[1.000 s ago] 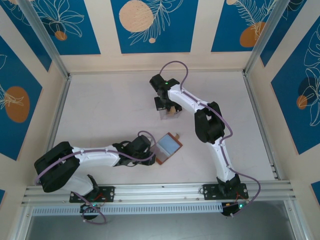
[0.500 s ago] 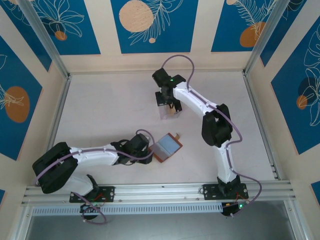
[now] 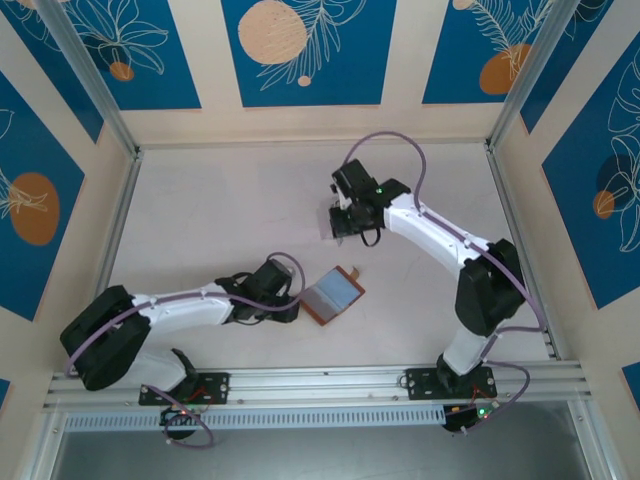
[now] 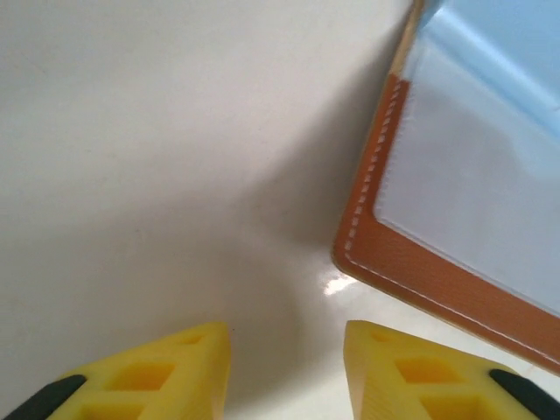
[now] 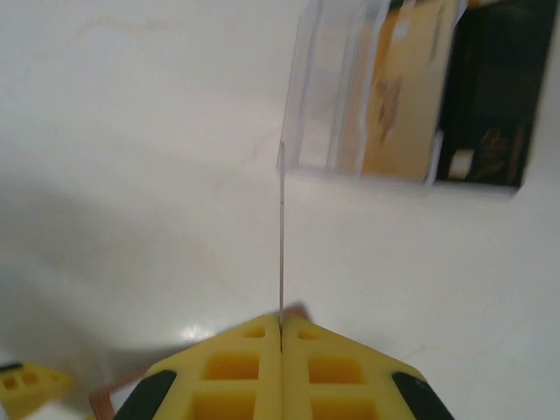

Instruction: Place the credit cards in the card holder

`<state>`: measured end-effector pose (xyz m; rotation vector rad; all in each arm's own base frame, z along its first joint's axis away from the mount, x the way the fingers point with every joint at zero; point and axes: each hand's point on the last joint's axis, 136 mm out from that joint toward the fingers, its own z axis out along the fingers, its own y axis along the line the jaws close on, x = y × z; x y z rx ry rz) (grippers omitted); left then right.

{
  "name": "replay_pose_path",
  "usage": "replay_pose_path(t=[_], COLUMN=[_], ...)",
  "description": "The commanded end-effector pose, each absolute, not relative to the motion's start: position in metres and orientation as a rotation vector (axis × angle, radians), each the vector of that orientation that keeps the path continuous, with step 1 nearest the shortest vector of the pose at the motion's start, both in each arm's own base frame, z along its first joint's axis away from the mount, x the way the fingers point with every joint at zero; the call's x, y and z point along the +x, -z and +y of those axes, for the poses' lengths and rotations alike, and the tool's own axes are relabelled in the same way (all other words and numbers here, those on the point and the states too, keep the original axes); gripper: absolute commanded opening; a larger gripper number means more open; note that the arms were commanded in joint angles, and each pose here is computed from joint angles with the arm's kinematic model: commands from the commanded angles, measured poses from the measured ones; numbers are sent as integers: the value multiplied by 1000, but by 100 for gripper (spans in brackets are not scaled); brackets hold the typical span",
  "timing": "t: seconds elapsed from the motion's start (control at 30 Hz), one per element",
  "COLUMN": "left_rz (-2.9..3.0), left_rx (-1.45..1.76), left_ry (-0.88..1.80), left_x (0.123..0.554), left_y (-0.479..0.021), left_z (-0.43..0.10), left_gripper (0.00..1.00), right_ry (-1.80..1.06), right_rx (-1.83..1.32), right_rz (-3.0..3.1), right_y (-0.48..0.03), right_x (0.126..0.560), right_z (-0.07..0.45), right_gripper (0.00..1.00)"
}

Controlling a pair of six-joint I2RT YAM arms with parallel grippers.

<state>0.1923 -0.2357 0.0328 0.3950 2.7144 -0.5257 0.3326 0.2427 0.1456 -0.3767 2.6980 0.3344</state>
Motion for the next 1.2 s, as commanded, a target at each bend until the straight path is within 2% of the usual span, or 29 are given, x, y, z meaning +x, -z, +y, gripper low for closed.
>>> replay_pose_path(t=[0.0,0.13,0.37,0.7,1.17], left_rz=[2685,2654,2706,2716,2743], left_rx=[402,357,183,-35,-89], left_ry=[676,858,1048,1133,1049], left_x=[183,175,173,179,193], left_y=[-58,-75,-68,-48,-29], left_z=[-241,-255,-277,-286,-289], left_gripper=[45,48,45,44,23], right_ry=[-499,-589,-666,-665,-669], right_rx=[-400,-395,-377,-387,-393], right_rz=[2683,2688,2714,2734,2735], right_y=[-145,-133,-108,-94,-95], right_x=[307,290,279,275,270], right_z=[256,256,260,258,254], right_gripper=[0,0,0,0,0])
